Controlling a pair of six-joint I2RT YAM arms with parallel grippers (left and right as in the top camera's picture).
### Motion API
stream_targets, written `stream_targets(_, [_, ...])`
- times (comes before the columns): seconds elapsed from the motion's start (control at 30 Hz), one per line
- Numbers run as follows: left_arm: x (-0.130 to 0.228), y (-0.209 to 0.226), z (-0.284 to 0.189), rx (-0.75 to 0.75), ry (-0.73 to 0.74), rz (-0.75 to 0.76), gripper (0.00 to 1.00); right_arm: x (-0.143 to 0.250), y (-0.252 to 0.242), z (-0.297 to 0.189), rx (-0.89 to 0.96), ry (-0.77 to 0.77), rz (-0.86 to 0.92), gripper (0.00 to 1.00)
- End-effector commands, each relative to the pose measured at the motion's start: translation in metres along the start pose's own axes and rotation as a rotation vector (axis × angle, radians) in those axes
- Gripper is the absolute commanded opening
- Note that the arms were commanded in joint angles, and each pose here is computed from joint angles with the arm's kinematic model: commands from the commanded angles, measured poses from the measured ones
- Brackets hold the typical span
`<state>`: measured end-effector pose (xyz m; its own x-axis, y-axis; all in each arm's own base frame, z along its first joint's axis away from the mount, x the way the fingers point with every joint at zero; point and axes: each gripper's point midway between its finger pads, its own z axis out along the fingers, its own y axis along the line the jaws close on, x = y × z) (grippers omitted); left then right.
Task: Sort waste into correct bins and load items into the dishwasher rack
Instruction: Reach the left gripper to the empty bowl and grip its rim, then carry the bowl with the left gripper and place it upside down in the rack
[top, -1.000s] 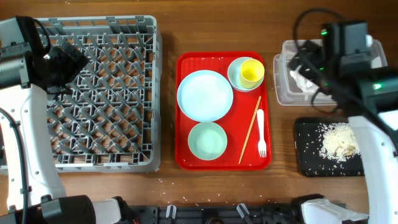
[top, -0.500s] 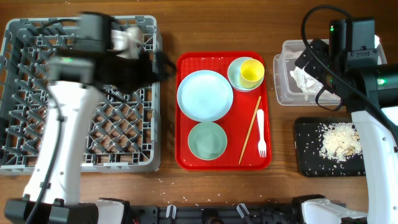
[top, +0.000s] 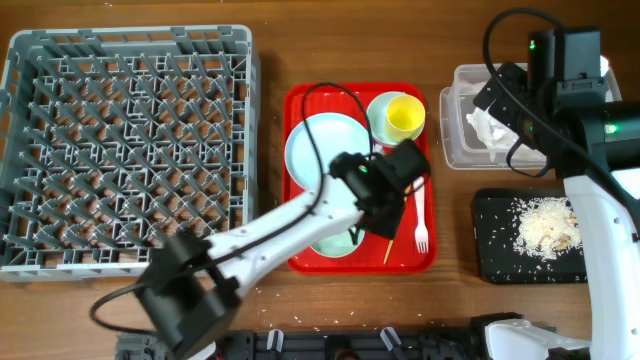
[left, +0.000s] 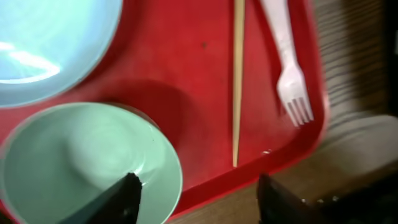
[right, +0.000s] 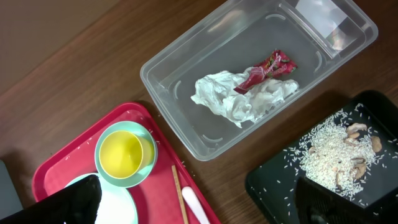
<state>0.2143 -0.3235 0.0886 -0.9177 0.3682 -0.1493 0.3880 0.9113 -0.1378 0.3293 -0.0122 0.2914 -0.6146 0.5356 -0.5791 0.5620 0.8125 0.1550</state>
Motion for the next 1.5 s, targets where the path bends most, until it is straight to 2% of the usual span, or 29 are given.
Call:
stream_targets(0.0, [0.019,-0.006,0.032,-0.082,0.053,-0.016,0.58,-0.004,-0.003,0.001,0.020,-0.014,-0.007,1.00])
stream_targets(0.13, [0.033,-0.013,0.052,-0.117,0.093,0.023,0.54,-0.004,-0.003,0.001,0.020,-0.014,-0.007,1.00])
stream_targets(0.27, [0.022,0.002,0.052,-0.190,0.039,-0.022,0.50,-0.004,-0.003,0.001,0.020,-0.014,-0.008,0.99])
stream_targets(0.5, [0.028,0.010,0.057,-0.205,0.057,-0.033,0.41,-0.004,-0.003,0.001,0.020,-0.014,-0.008,1.00])
stream_targets(0.63, [0.035,0.009,0.066,-0.193,0.058,-0.022,0.39,-0.004,-0.003,0.001,0.020,-0.014,-0.007,1.00])
stream_targets(0.73, [0.035,0.006,0.067,-0.190,0.054,-0.016,0.28,-0.004,-0.003,0.001,0.020,-0.014,-0.007,1.00])
stream_targets(0.8, [0.033,0.006,0.067,-0.186,0.047,-0.018,0.10,-0.004,-0.003,0.001,0.020,-0.014,-0.007,1.00])
stream_targets(0.83, [0.032,0.007,0.067,-0.189,0.044,-0.020,0.04,-0.004,-0.003,0.001,0.020,-0.014,-0.007,1.00])
stream_targets(0.97, [0.031,0.009,0.065,-0.194,0.045,-0.018,0.04,-0.004,-0.003,0.001,0.020,-0.014,-0.008,0.99])
stream_targets(1.07, [0.014,0.011,0.040,-0.196,0.001,-0.037,0.04,-0.004,-0.003,0.001,0.020,-0.014,-0.007,1.00])
stream_targets(1.2, [-0.029,0.034,-0.023,-0.182,-0.114,-0.100,0.04,-0.004,-0.003,0.001,0.020,-0.014,-0.007,1.00])
stream_targets(1.33, [-0.083,0.095,-0.104,-0.052,-0.321,-0.218,0.04,-0.004,-0.003,0.001,0.020,-0.014,-0.008,1.00])
stream_targets(1.47, [-0.128,0.179,-0.176,0.225,-0.529,-0.367,0.04,-0.004,-0.003,0.001,0.020,-0.014,-0.007,1.00])
